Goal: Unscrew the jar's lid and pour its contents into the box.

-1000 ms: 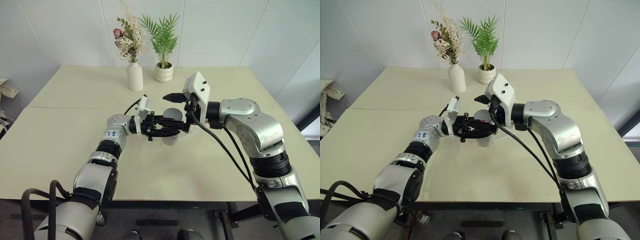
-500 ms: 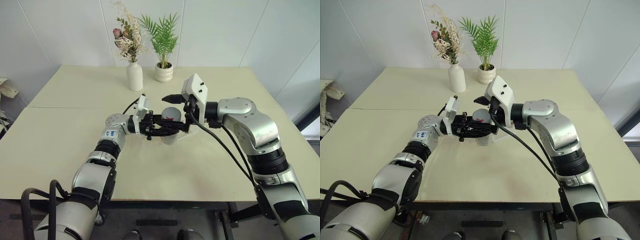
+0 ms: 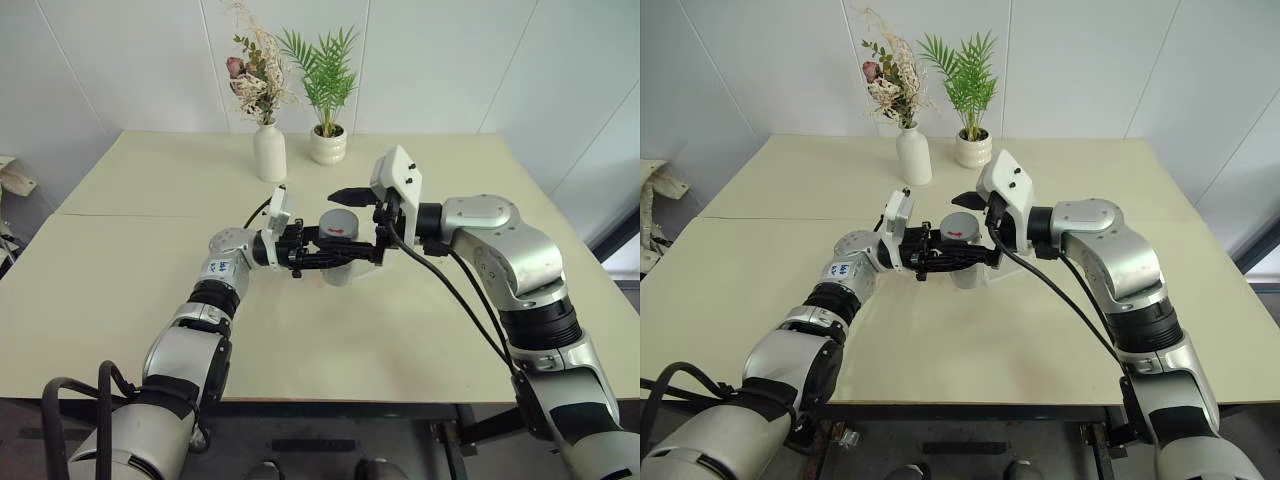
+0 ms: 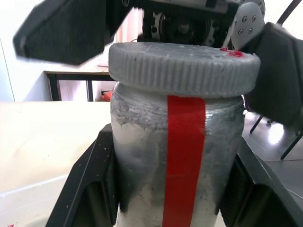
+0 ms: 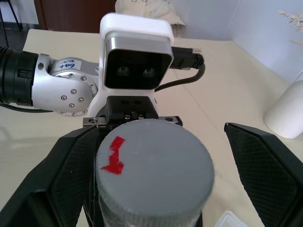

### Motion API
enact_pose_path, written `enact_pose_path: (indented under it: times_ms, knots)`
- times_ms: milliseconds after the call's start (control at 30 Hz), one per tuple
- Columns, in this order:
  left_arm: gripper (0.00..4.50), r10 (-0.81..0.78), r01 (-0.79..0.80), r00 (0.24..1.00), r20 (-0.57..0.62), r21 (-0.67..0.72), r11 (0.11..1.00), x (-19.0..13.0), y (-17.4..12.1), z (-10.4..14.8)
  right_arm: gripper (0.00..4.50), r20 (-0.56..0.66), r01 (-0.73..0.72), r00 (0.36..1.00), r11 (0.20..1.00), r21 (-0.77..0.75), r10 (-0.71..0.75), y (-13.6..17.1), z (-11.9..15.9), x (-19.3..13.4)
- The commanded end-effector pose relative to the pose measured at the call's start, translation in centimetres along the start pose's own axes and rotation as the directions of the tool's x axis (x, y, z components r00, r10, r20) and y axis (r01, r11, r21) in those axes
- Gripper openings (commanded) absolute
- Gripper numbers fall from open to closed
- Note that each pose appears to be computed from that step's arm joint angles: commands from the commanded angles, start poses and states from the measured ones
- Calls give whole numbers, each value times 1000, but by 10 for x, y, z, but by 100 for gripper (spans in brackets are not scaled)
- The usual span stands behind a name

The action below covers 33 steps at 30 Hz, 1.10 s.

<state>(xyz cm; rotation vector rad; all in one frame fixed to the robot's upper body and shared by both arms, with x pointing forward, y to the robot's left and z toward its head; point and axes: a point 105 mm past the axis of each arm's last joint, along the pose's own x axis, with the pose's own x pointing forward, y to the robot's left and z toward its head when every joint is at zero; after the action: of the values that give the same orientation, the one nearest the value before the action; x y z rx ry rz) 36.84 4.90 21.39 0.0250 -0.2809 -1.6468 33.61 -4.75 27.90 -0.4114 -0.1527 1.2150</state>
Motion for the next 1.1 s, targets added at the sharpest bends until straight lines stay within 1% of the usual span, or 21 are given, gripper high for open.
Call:
enact_pose_path:
  times_ms: [33,567,1100]
  knots:
    - [218,-118,118,993,11,50,992,0,-11,9,444,62,-12,998,999,-31,14,2,18,-4]
    - [218,-139,137,990,31,56,989,2,-14,12,444,69,14,998,1000,2,-14,-11,9,-5]
    - [218,-97,96,995,20,50,994,-11,-11,12,444,29,36,999,999,-6,-36,-20,6,-31]
